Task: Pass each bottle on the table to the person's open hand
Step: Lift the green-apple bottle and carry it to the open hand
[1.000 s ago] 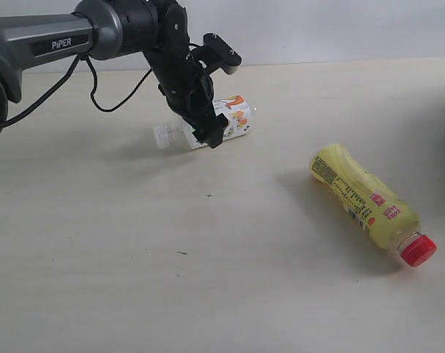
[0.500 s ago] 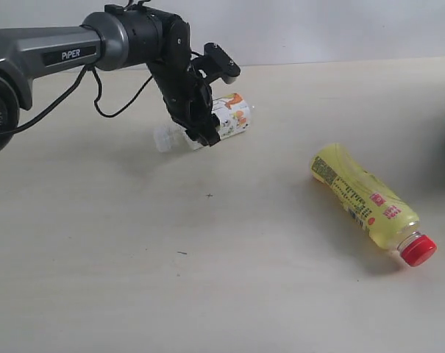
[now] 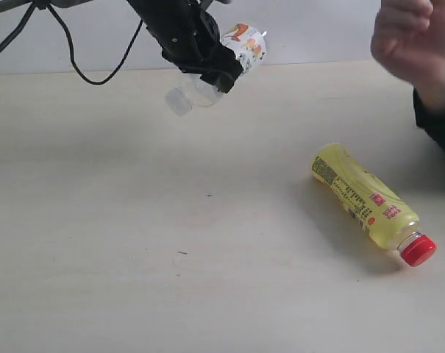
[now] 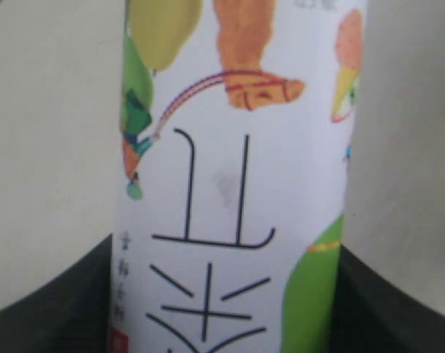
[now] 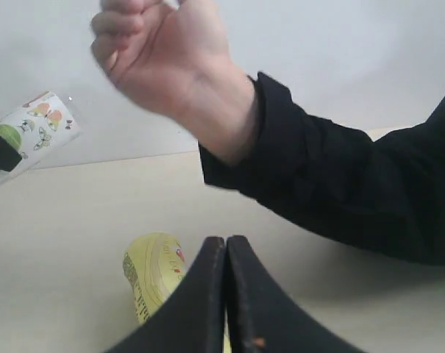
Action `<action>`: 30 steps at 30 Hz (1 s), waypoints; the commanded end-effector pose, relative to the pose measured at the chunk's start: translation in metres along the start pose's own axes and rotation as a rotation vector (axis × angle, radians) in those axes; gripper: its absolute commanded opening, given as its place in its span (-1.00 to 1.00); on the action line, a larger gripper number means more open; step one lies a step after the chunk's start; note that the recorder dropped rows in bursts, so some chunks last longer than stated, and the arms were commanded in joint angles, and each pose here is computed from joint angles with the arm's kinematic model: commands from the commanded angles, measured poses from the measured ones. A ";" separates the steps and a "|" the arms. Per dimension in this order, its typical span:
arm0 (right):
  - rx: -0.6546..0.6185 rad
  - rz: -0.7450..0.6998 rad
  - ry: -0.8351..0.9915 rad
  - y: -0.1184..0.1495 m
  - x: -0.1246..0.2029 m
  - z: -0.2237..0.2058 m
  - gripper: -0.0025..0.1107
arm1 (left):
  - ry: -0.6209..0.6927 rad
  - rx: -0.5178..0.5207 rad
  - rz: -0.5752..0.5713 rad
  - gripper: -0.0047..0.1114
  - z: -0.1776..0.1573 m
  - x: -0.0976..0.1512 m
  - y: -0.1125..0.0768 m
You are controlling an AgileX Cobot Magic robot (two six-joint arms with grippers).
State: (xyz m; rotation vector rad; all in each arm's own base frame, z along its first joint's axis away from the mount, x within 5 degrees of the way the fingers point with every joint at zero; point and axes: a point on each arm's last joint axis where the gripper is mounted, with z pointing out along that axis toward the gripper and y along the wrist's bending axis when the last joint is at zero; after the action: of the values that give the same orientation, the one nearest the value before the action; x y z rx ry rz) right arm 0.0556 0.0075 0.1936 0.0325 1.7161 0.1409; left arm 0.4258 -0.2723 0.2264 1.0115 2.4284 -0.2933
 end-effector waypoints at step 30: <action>0.005 -0.005 -0.005 0.000 0.001 0.000 -0.96 | -0.125 0.061 -0.553 -0.92 -0.039 -0.012 -0.028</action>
State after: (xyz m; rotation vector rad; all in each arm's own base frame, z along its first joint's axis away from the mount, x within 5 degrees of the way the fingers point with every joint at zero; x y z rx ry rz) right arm 0.0556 0.0075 0.1936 0.0325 1.7161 0.1409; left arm 0.4046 -0.2769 0.2575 0.3707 2.5829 -0.5383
